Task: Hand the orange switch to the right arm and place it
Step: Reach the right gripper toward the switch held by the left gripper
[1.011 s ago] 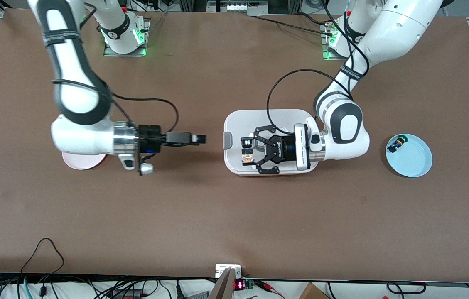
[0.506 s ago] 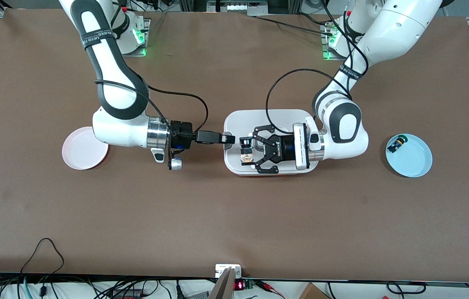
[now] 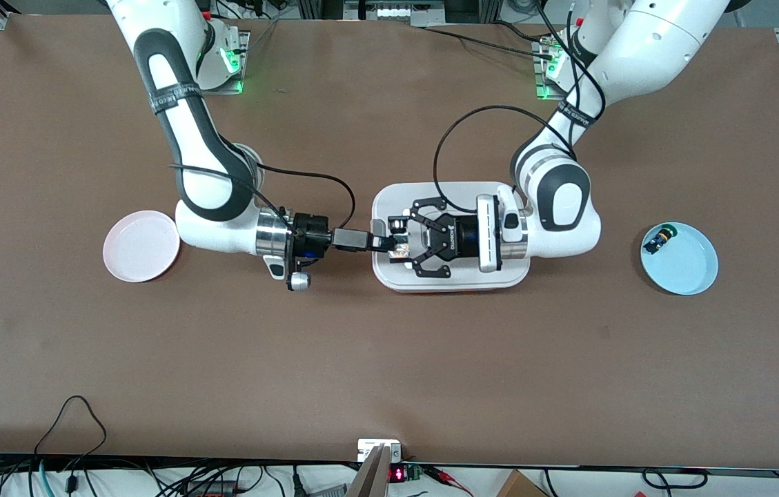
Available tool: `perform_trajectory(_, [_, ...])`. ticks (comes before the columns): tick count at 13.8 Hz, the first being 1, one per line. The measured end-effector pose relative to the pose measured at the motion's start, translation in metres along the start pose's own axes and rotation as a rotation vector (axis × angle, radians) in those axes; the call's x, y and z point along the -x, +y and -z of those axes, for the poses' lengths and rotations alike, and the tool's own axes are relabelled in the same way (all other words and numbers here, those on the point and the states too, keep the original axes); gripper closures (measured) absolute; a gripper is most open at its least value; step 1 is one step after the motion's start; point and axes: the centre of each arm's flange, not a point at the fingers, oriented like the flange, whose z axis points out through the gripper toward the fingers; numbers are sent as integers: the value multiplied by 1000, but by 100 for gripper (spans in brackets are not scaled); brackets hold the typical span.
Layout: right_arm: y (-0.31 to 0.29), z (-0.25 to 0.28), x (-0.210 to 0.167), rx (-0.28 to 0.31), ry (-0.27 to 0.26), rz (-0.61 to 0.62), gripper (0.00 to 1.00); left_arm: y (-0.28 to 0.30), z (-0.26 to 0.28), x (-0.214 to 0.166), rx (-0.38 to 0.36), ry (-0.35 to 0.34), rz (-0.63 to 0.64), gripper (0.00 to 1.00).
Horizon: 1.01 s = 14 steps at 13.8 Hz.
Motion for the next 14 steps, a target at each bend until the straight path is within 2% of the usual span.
perform_trajectory(5, [-13, -5, -1, -21, -11, 21, 0, 5, 3, 0, -6, 1, -1, 28])
perform_trajectory(8, [-15, -7, 1, -31, -33, 23, 4, 5, 4, 0, -7, 1, -2, 28])
perform_trajectory(9, [-16, -8, 2, -35, -42, 25, 10, 5, 4, 0, -7, 1, -2, 28])
perform_trajectory(10, [-18, -8, 3, -39, -51, 26, 23, 5, 4, 0, -7, 1, -2, 28])
perform_trajectory(11, [-19, -9, 4, -44, -62, 28, 29, 5, 4, 0, -7, 1, -2, 28])
perform_trajectory(14, [-20, -10, 6, -51, -79, 30, 35, 5, 4, 0, -7, 1, -3, 28])
